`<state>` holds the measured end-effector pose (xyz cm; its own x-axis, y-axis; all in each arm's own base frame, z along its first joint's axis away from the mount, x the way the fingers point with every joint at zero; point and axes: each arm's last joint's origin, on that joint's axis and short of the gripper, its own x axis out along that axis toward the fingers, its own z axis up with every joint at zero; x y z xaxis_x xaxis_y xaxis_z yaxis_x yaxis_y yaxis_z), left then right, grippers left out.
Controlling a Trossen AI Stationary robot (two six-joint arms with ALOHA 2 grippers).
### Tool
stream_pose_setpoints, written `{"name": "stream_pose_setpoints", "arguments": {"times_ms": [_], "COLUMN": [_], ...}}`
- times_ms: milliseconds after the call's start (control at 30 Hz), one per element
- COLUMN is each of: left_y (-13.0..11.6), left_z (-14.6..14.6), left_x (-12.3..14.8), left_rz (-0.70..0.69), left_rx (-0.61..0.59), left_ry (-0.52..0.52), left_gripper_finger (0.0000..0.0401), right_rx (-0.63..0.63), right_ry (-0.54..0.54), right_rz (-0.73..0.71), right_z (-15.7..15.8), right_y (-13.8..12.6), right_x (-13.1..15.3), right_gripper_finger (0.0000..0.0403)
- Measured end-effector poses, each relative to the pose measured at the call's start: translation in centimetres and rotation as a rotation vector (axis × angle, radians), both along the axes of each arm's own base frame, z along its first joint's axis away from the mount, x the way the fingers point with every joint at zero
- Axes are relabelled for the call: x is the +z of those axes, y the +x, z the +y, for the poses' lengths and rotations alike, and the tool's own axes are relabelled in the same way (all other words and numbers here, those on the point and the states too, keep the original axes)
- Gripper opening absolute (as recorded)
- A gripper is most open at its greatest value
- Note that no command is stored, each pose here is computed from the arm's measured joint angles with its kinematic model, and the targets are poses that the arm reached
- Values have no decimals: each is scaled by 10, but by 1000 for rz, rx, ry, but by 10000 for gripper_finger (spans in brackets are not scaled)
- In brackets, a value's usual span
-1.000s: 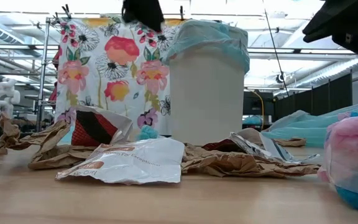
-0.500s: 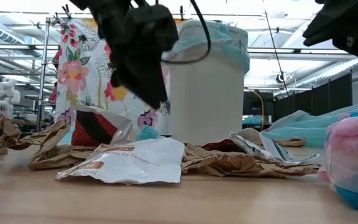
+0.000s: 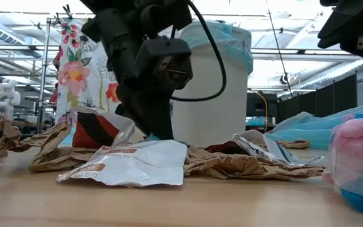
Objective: Place trash/remove bag and relplace
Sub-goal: Put the blue trashbag into the trash bin
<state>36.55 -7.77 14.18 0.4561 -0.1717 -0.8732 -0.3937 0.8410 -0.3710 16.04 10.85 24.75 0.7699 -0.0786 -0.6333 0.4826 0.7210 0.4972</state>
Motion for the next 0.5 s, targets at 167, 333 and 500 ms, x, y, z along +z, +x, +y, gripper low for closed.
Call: {"name": "stream_pose_setpoints", "arguments": {"times_ms": [167,333,500], "left_y": [1,-4,-20], "left_z": [1,7,20], "left_x": [32,104,176], "left_rz": [-63,-267,-446], "left_rx": [5,35,67], "left_ry": [7,47,165], "left_gripper_finger": [8,4,3], "right_rx": [0,3,12], "right_ry": [0,0,-11], "right_rz": [0,-3,-3], "right_z": [0,0,0], "right_y": [0,0,0], "right_x": [0,0,0], "right_gripper_finger": [63,63,63]}}
